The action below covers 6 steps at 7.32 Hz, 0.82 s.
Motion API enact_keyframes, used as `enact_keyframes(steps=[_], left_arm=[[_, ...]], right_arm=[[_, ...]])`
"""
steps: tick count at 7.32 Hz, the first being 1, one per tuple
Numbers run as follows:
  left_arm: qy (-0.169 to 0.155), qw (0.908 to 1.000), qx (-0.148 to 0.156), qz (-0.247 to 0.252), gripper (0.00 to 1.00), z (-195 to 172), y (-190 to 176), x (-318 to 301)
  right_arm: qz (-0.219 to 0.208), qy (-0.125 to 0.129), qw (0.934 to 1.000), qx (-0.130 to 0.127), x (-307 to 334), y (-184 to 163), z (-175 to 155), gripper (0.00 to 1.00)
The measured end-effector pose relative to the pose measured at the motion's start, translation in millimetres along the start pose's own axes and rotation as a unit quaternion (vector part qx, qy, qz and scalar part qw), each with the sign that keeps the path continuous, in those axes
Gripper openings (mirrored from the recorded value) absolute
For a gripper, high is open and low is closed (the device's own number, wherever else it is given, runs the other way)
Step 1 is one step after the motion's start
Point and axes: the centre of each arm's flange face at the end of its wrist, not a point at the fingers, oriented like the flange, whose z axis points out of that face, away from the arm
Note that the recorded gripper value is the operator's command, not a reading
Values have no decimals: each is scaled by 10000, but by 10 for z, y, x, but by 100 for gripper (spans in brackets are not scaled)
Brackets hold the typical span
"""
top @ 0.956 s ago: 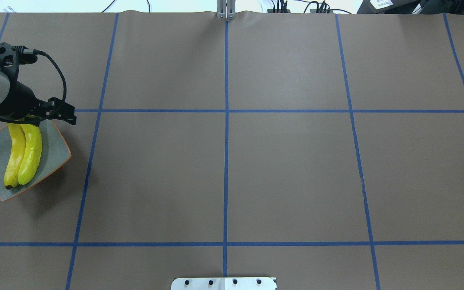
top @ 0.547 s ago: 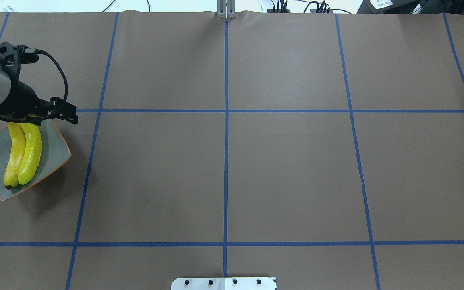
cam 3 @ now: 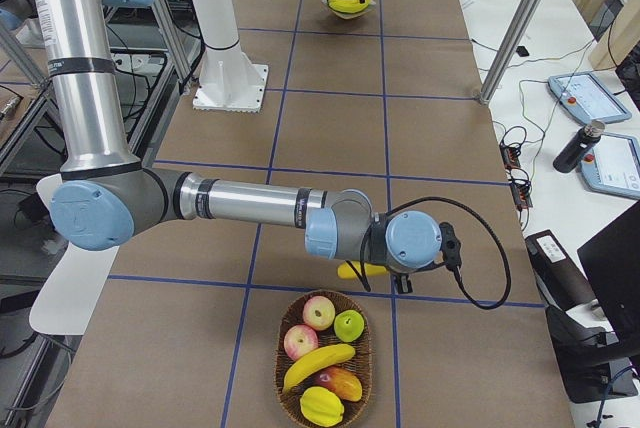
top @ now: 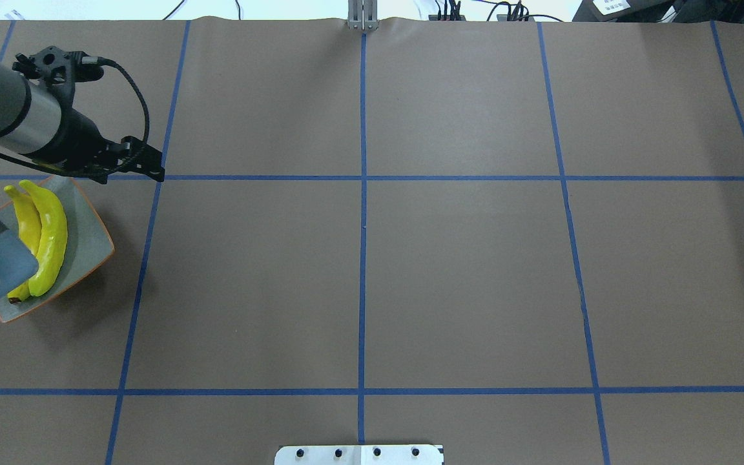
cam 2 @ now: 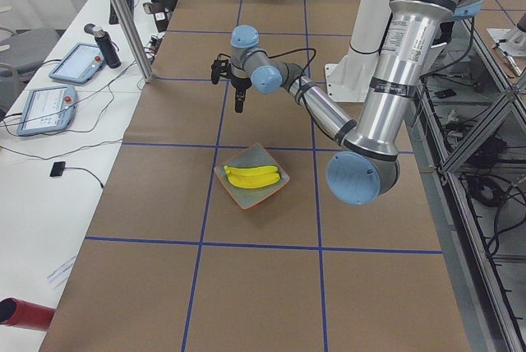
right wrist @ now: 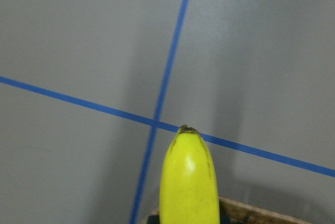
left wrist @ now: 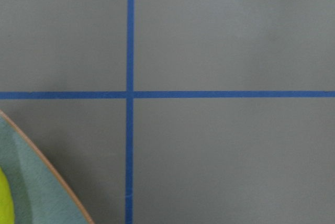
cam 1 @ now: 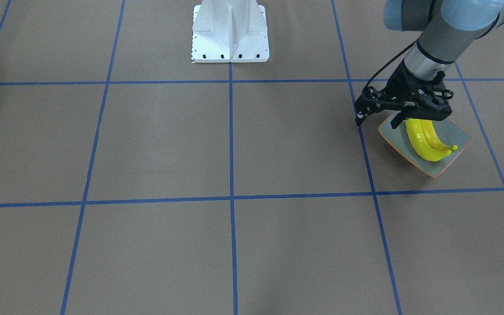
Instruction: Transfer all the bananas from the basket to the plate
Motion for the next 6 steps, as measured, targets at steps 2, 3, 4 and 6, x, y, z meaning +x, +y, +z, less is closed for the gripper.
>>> enact_keyframes(steps=[2,3,4,6], left_arm=[[326,9995,-22,1,100,41,-63,681],[492,9988,-14,77,100,19,-69,966],[676,9975,6,208,100,14,-50,1181],[1013,9941,35,393,100,105,24,1411]], right_arm=[[234,-425,9988,-42,-961,-258,94,0],[168,-529,9984,-49,-1422,-394,150,0],[40,-630,9980,-82,-1837,-524,266,0],[-251,-689,9972,-156,-2642,-699,558,0]])
